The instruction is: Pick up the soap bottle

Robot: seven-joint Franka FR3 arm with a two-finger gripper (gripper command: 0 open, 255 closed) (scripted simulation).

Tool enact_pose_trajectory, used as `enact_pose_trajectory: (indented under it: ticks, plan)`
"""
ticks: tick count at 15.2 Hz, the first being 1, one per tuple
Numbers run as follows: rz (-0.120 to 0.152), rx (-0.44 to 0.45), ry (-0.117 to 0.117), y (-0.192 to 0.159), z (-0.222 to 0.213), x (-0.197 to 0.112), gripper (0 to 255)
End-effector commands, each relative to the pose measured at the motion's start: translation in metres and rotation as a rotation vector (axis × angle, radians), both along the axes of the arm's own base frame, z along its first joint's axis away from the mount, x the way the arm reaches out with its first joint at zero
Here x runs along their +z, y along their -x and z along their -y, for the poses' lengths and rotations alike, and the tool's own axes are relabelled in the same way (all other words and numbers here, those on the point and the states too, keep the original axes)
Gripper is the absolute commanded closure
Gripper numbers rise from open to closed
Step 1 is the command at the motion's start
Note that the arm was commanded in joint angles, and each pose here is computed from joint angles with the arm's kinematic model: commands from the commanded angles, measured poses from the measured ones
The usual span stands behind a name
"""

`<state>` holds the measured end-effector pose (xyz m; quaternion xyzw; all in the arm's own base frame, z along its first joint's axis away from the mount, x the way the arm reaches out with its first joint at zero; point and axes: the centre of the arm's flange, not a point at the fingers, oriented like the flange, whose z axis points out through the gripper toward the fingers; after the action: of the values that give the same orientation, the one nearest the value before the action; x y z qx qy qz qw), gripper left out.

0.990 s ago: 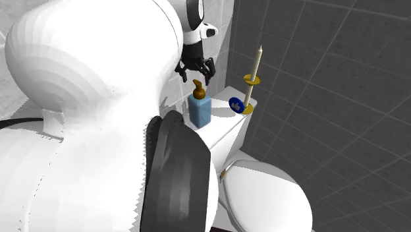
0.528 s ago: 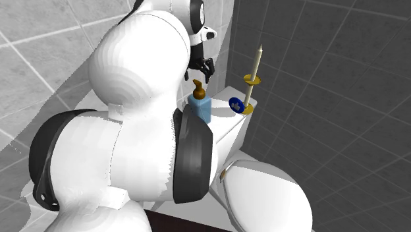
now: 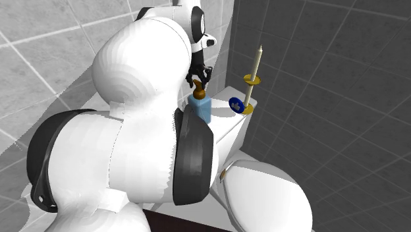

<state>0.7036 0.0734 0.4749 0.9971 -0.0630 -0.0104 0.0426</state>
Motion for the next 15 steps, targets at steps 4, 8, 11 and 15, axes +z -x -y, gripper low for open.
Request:
enact_pose_trajectory:
  ticks: [4, 8, 11, 15]
  plan:
    - [0.0, 0.0, 0.0, 0.0, 0.0, 0.0, 255]
    - [0.0, 0.0, 0.0, 0.0, 0.0, 0.004, 255]
    - [0.0, 0.0, 0.0, 0.0, 0.0, 0.02, 255]
    - [0.0, 0.0, 0.0, 0.0, 0.0, 0.041, 255]
